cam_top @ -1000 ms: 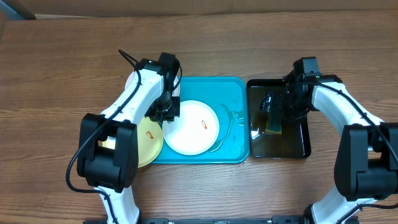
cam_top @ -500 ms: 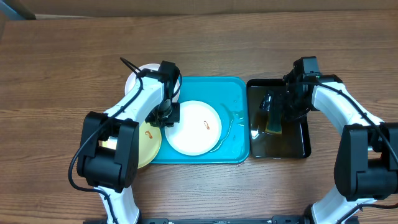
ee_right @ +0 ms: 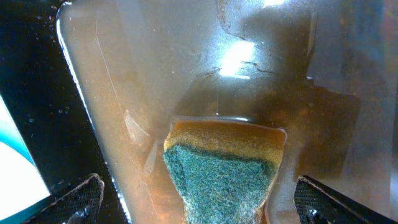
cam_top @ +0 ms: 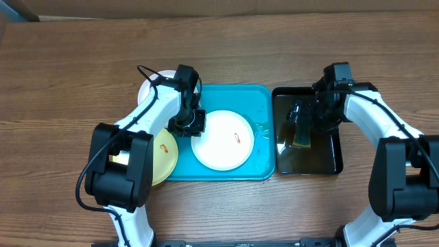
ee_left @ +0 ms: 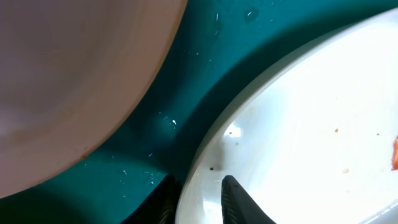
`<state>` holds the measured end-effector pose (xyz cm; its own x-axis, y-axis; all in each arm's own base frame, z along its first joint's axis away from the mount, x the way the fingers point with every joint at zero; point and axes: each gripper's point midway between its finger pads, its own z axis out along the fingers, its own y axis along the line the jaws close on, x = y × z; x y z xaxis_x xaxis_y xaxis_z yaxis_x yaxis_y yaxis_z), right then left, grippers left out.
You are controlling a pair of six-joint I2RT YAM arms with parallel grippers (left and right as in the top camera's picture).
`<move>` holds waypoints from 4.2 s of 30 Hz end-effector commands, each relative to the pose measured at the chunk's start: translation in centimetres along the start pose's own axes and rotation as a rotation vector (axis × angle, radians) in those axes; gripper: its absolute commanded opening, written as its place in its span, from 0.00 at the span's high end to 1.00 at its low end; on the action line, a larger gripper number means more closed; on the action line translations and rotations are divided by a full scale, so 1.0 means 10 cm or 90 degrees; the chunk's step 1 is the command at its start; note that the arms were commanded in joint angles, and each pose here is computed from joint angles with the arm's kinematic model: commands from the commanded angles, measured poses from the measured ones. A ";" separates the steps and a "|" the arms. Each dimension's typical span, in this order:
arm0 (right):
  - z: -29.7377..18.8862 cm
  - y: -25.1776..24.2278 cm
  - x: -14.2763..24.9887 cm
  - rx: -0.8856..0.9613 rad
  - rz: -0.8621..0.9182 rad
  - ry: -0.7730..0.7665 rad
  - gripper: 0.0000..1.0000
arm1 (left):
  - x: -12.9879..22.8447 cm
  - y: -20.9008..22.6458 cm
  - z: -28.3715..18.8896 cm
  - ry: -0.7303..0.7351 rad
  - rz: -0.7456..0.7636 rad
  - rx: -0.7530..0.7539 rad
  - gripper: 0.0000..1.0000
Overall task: Clean dirty plates on tray and stack at the side
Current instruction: 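Dip and rub the held sponge in the water with the right gripper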
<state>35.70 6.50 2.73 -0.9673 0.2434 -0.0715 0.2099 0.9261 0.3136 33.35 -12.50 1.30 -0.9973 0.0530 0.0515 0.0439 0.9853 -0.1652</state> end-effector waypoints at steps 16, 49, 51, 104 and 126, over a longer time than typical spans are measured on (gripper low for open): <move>-0.04 0.03 -0.08 -0.003 -0.005 -0.015 0.00 | 0.10 0.02 0.19 -0.001 -0.006 -0.023 0.70; 0.20 -0.09 0.03 0.072 -0.053 -0.039 0.41 | 0.01 0.05 0.19 -0.028 0.000 -0.039 0.88; 0.20 -0.11 -0.04 0.090 -0.060 -0.062 0.60 | 0.01 0.05 0.19 -0.027 0.000 -0.039 0.88; -0.05 -0.36 1.21 0.155 0.045 0.258 0.33 | 0.12 0.10 0.22 -0.005 -0.003 -0.049 0.71; -0.37 0.11 0.56 0.077 0.011 0.158 0.48 | 0.03 0.08 0.23 -0.027 -0.001 -0.044 0.80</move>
<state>27.85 7.47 4.11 -0.9478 0.2091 0.2408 0.2539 0.9516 0.1730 33.93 -12.75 0.25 -0.9987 0.0446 -0.0245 0.0475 0.9900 -0.1328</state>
